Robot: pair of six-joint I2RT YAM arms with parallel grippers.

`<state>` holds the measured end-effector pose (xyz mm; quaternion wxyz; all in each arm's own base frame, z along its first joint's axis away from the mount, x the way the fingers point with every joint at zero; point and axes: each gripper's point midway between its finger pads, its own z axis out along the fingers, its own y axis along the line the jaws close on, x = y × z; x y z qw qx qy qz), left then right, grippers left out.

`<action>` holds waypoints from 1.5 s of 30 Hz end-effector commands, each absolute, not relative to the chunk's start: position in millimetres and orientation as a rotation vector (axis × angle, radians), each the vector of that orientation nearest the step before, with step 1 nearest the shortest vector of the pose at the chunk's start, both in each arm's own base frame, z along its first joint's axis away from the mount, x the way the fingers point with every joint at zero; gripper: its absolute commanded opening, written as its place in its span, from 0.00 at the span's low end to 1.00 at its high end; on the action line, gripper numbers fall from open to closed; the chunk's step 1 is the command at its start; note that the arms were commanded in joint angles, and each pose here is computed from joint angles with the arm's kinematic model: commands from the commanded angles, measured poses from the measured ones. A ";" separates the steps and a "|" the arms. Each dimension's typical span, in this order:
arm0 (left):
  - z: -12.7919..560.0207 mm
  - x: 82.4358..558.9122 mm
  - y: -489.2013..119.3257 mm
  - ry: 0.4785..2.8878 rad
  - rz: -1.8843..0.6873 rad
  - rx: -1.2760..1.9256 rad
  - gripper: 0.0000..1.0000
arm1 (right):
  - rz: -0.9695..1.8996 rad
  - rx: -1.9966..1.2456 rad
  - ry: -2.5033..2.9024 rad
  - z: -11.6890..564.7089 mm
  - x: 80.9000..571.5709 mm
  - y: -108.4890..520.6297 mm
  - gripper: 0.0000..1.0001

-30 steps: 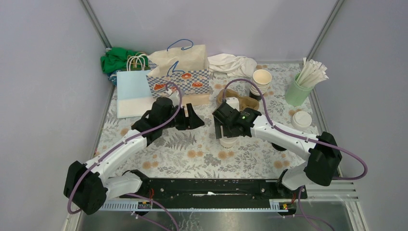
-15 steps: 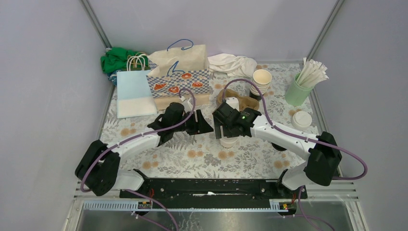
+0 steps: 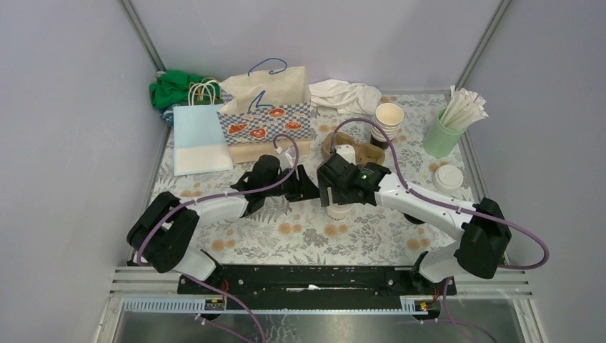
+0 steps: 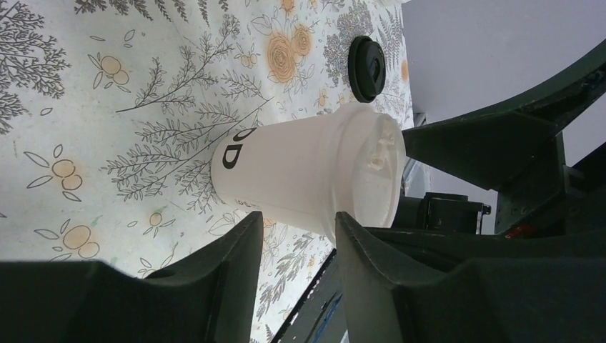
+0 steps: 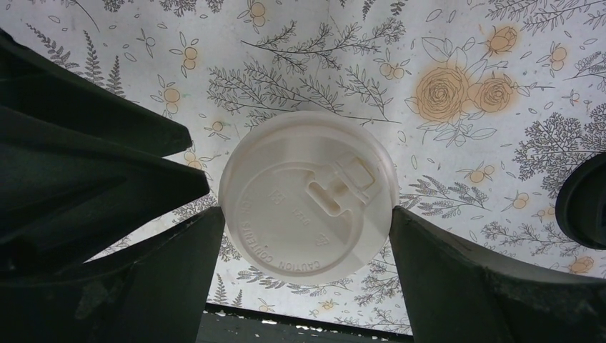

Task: Pack the takeout coffee
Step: Close the cup lid on the coffee cup.

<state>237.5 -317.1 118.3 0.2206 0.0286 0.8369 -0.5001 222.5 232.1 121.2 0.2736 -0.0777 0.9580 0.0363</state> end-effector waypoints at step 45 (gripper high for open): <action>151.1 217.2 -326.6 2.245 -1.451 0.170 0.41 | 0.261 -0.137 2.469 162.3 223.8 209.3 0.88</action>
